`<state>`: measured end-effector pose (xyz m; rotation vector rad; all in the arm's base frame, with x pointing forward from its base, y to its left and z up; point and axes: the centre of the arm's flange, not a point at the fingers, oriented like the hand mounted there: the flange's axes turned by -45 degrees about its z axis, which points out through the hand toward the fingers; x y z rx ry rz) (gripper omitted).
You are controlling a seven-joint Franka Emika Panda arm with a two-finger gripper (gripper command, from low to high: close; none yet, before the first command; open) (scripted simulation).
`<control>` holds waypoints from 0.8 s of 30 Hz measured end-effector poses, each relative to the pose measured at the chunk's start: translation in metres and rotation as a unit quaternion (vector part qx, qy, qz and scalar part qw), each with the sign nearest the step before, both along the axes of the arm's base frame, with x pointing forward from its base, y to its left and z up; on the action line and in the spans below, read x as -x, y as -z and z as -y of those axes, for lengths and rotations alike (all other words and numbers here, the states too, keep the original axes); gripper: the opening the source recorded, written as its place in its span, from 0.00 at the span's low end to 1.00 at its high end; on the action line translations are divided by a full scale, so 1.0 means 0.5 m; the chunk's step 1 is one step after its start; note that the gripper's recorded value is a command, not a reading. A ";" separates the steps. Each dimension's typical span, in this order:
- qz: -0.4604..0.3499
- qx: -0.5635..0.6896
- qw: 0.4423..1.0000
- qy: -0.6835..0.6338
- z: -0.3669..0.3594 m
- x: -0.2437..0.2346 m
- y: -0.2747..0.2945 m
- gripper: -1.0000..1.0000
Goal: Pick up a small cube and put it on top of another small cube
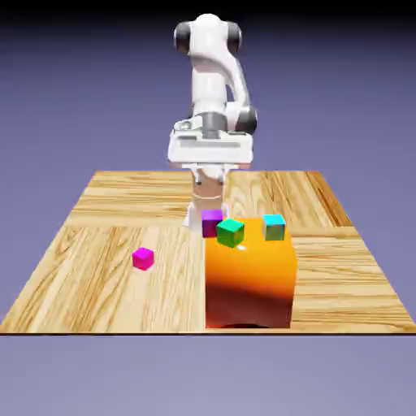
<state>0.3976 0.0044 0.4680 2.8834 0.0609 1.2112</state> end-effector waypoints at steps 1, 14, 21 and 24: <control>-0.029 -0.006 0.999 0.018 0.035 -0.009 0.032 0.50; -0.390 -0.106 0.885 0.233 0.427 0.189 0.495 0.50; -0.429 -0.119 0.860 0.249 0.444 0.262 0.619 0.50; -0.430 -0.120 0.859 0.249 0.439 0.269 0.669 0.50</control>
